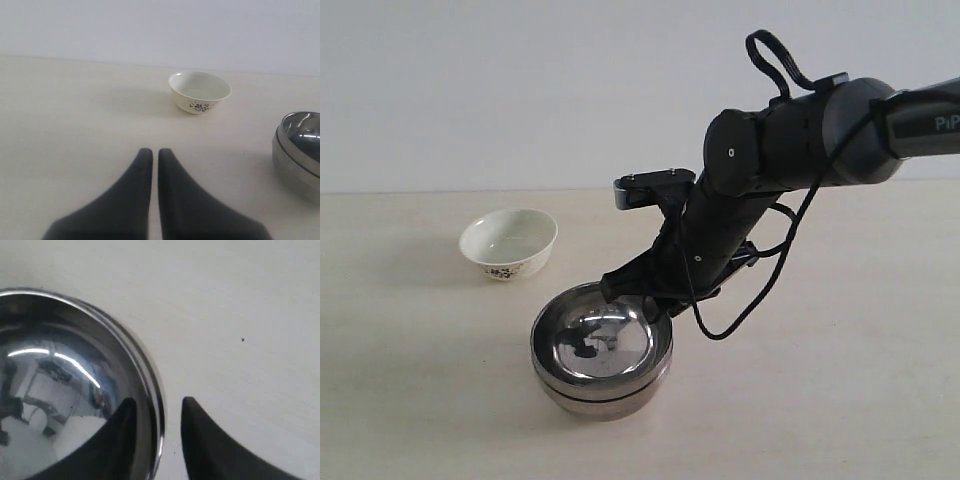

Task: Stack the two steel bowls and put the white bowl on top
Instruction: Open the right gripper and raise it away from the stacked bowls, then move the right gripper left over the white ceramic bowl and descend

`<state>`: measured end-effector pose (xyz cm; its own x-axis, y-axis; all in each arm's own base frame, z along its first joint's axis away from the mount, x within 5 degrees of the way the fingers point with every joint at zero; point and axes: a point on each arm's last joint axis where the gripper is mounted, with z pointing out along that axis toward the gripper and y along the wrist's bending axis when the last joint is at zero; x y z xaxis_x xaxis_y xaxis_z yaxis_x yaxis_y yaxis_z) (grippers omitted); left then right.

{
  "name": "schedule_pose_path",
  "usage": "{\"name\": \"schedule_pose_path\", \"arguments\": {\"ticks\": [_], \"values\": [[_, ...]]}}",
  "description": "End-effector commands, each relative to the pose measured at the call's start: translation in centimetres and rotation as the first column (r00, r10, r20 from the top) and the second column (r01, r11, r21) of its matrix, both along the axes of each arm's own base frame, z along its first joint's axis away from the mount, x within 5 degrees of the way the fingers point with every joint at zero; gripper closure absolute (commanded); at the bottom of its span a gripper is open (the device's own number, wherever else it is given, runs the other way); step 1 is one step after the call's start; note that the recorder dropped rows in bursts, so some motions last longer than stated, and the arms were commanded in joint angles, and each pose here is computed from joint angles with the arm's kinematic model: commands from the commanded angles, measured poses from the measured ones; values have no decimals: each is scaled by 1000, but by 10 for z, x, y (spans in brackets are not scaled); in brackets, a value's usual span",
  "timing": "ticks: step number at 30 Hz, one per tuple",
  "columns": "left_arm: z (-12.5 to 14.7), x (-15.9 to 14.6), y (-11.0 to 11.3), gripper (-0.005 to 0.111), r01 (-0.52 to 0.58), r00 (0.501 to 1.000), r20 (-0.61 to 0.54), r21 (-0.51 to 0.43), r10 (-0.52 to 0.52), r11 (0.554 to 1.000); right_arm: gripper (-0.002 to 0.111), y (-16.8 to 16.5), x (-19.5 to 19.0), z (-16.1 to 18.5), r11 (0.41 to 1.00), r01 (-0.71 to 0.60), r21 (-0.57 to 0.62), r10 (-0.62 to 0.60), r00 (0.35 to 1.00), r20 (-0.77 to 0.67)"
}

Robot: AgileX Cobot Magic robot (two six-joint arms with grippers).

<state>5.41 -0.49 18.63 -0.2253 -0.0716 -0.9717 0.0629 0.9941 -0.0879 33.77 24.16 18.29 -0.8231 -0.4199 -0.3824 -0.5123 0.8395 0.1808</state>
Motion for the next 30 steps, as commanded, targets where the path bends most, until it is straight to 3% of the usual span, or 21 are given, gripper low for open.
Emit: {"name": "schedule_pose_path", "arguments": {"ticks": [1, 4, 14, 23, 30], "values": [[-1, 0, 0, 103, -3, 1000, 2, 1, 3, 1000, 64, -1, -1, 4, 1000, 3, 4, -3, 1000, -2], [-1, 0, 0, 103, -3, 1000, 2, 1, 3, 1000, 64, -2, 0, 8, 1000, -3, 1, 3, 1000, 20], [-1, 0, 0, 103, -3, 1000, 2, 1, 3, 1000, 64, 6, 17, 86, 992, -8, 125, -26, 961, 274], [-1, 0, 0, 103, -3, 1000, 2, 1, 3, 1000, 64, 25, 46, 87, 982, 33, 186, -87, 954, 288], [-1, 0, 0, 103, -3, 1000, 2, 1, 3, 1000, 64, 36, 58, 74, 987, 27, 157, -65, 969, 240]]}}
